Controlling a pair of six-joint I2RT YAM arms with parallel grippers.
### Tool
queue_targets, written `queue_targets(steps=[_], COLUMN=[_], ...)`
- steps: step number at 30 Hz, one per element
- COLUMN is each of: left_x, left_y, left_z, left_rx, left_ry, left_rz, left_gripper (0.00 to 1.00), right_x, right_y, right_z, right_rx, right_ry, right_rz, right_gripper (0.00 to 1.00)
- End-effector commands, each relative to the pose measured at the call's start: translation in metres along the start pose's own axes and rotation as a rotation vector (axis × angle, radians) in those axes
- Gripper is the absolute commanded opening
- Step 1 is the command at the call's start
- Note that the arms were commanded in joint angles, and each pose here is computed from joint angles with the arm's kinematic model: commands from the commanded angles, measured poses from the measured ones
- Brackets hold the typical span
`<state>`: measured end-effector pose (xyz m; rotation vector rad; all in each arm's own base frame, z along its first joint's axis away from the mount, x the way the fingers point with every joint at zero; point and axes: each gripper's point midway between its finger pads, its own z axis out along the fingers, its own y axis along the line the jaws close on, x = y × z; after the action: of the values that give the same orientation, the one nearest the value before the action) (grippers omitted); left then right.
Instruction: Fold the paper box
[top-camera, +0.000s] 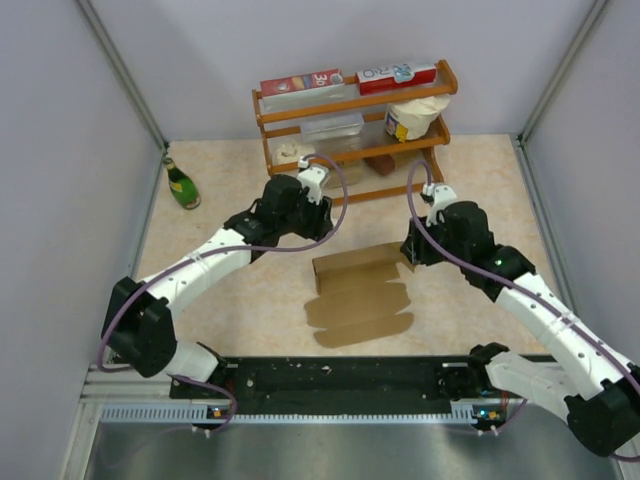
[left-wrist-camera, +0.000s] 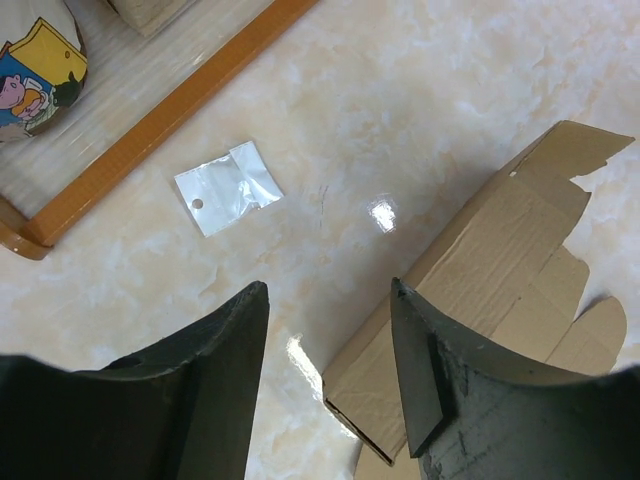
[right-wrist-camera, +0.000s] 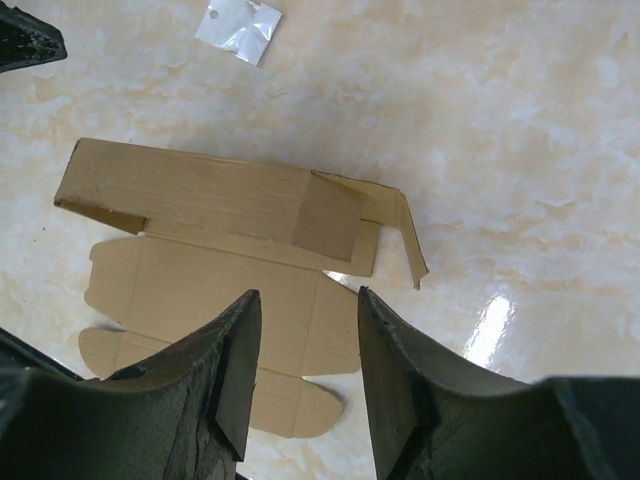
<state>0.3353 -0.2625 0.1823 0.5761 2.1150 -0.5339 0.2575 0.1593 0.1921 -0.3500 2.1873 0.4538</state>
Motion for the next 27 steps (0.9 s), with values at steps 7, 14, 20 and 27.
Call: queue_targets(steps=[7, 14, 20, 27], left_x=[-0.028, -0.037, -0.037, -0.04], left_y=[-0.02, -0.038, -0.041, -0.031], left_z=[-0.015, -0.014, -0.016, -0.024], left_rx=[0.112, 0.21, 0.218, 0.155], left_ry=[-0.128, -0.158, -0.142, -0.146], left_rz=[0.021, 0.038, 0.057, 0.054], left_gripper=[0.6, 0.6, 0.61, 0.61], right_x=[0.014, 0.032, 0.038, 0.041], right_y=[0.01, 0.006, 0.001, -0.002], right_z=[0.007, 0.019, 0.021, 0.019], right_rx=[-0.075, -0.104, -0.105, -0.093], right_ry=[-0.039, -0.022, -0.028, -0.039], right_rz=[0.141, 0.24, 0.293, 0.287], right_gripper=[0.43, 0.44, 0.44, 0.44])
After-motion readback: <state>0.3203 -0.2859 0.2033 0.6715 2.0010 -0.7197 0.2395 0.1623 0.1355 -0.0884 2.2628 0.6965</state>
